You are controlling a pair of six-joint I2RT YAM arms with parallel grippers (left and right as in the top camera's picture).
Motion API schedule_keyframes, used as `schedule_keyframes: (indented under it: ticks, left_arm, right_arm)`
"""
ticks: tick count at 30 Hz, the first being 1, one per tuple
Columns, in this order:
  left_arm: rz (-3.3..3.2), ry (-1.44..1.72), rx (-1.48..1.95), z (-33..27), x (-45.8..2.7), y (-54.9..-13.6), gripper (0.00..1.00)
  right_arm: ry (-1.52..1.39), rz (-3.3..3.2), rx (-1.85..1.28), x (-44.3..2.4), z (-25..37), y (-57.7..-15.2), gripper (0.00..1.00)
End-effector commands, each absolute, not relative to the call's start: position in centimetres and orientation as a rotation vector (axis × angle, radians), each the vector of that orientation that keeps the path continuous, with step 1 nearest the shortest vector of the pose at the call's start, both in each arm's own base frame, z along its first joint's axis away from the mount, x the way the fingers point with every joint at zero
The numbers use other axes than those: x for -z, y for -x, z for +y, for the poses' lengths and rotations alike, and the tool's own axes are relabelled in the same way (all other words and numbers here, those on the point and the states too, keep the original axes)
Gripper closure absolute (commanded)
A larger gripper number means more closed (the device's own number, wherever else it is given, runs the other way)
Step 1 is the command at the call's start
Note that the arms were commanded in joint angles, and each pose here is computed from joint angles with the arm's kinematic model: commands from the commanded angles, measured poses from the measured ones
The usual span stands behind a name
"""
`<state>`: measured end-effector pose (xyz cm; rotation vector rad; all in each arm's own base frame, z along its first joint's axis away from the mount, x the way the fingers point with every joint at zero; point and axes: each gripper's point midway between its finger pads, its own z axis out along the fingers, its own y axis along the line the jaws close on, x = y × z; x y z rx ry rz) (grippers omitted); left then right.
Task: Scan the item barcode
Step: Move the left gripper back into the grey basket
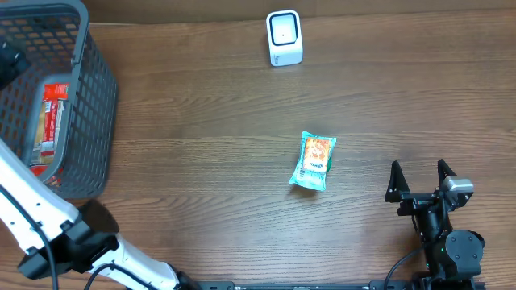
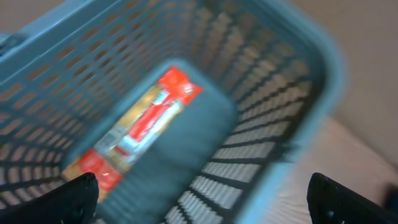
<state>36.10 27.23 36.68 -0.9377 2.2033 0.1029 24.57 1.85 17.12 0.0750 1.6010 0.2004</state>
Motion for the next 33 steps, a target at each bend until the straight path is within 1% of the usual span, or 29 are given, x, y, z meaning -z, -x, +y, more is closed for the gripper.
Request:
schedule_keyframes:
  ticks: [1,5,11,16,21,25,29,33]
  left_arm:
    - [2.254,0.996,-0.155,30.0,-33.7,-35.1,0.02]
    - [2.281,1.027,-0.170,32.3,-30.9,-34.7,0.00]
    - [2.346,0.954,-0.186,33.5,-26.7,-35.8,0.00]
    - [2.377,0.845,-0.229,34.7,-23.4,-37.0,0.00]
    - [2.375,0.715,-0.296,35.9,-21.3,-38.2,0.00]
    - [2.381,0.631,-0.333,36.4,-19.8,-38.8,0.04]
    - [2.399,0.546,-0.369,37.0,-17.8,-39.4,0.03]
    - [2.471,0.475,-0.366,37.3,-14.1,-39.7,0.01]
  right_arm:
    - [-0.077,1.597,-0.203,-17.0,1.8,-24.6,0.00]
    - [-0.077,1.597,-0.203,-17.0,1.8,-24.6,0.00]
    - [-0.077,1.596,-0.203,-17.0,1.8,-24.6,0.00]
    - [-0.077,1.596,-0.203,-17.0,1.8,-24.6,0.00]
    - [-0.077,1.597,-0.203,-17.0,1.8,-24.6,0.00]
    - [-0.077,1.597,-0.203,-17.0,1.8,-24.6,0.00]
    - [-0.077,1.596,-0.203,-17.0,1.8,-24.6,0.00]
    - [-0.077,1.596,-0.203,-17.0,1.8,-24.6,0.00]
